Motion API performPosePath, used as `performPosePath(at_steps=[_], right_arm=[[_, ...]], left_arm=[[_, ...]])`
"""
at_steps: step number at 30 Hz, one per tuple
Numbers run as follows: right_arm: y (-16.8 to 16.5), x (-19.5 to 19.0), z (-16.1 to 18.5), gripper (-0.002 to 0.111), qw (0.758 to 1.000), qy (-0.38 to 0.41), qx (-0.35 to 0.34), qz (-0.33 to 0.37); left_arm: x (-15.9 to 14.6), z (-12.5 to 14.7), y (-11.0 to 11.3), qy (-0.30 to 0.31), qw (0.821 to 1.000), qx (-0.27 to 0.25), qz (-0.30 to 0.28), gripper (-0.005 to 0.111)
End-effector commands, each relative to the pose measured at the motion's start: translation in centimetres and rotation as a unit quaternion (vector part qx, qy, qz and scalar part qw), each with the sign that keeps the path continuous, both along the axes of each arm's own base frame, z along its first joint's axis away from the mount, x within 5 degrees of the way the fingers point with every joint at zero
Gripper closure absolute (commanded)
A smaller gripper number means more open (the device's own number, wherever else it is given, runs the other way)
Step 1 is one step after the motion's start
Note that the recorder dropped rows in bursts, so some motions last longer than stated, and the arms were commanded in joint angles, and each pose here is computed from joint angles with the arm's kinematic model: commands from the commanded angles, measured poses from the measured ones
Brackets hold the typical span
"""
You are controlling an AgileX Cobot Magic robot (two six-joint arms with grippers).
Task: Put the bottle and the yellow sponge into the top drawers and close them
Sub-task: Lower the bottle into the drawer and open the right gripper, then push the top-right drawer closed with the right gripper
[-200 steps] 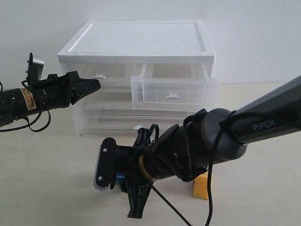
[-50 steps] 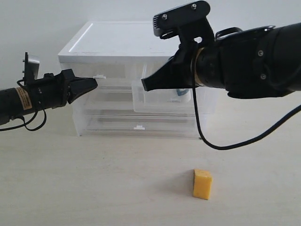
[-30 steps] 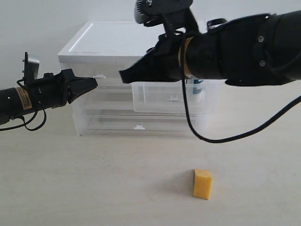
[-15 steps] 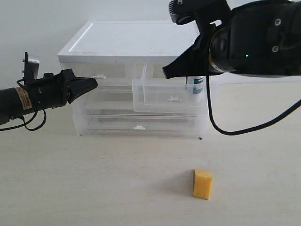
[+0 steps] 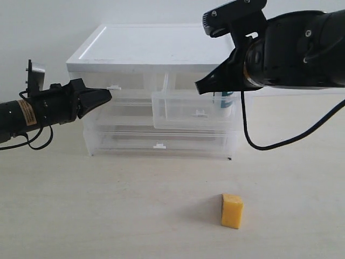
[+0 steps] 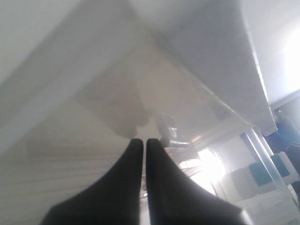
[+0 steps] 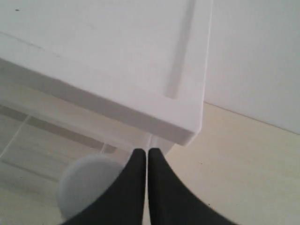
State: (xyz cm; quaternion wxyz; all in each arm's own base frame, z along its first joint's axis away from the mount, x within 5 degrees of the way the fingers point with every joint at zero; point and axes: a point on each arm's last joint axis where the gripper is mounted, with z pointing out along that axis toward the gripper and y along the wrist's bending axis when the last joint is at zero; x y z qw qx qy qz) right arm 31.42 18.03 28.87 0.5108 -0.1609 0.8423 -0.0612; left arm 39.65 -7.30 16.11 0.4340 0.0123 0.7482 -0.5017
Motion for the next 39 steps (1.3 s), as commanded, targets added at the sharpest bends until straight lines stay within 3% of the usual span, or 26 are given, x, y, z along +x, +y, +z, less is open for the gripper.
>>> performPosePath(at_steps=[1,8,16,19,23,30,39], right_arm=[[0.2,0.1,-0.2,0.108,1.000,0.006,0.023,0.008],[2.7,-0.2,-1.0,0.108,0.989,0.037,0.109,0.097],[2.5,-0.7,0.3,0.108,0.987,0.023,0.119,0.105],[2.3,-3.2,1.9,0.108,0.987,0.011,0.113,0.115],[1.9,-6.4,1.3,0.108,0.986,0.025,0.098,0.130],[0.9,-7.6,-2.9,0.108,0.987,0.072,0.079,0.117],[-0.3,-3.9,-5.0,0.108,0.997,0.012,0.067,0.047]], left_arm=[[0.8,0.8,0.8,-0.006,0.999,-0.024,0.037,0.103],[0.8,0.8,0.8,-0.006,0.999,-0.024,0.037,0.103],[0.8,0.8,0.8,-0.006,0.999,-0.024,0.037,0.103],[0.8,0.8,0.8,-0.006,0.999,-0.024,0.037,0.103],[0.8,0.8,0.8,-0.006,0.999,-0.024,0.038,0.103],[0.8,0.7,0.7,-0.006,0.999,-0.020,0.034,0.103],[0.8,0.7,0.7,-0.006,0.999,-0.020,0.034,0.103]])
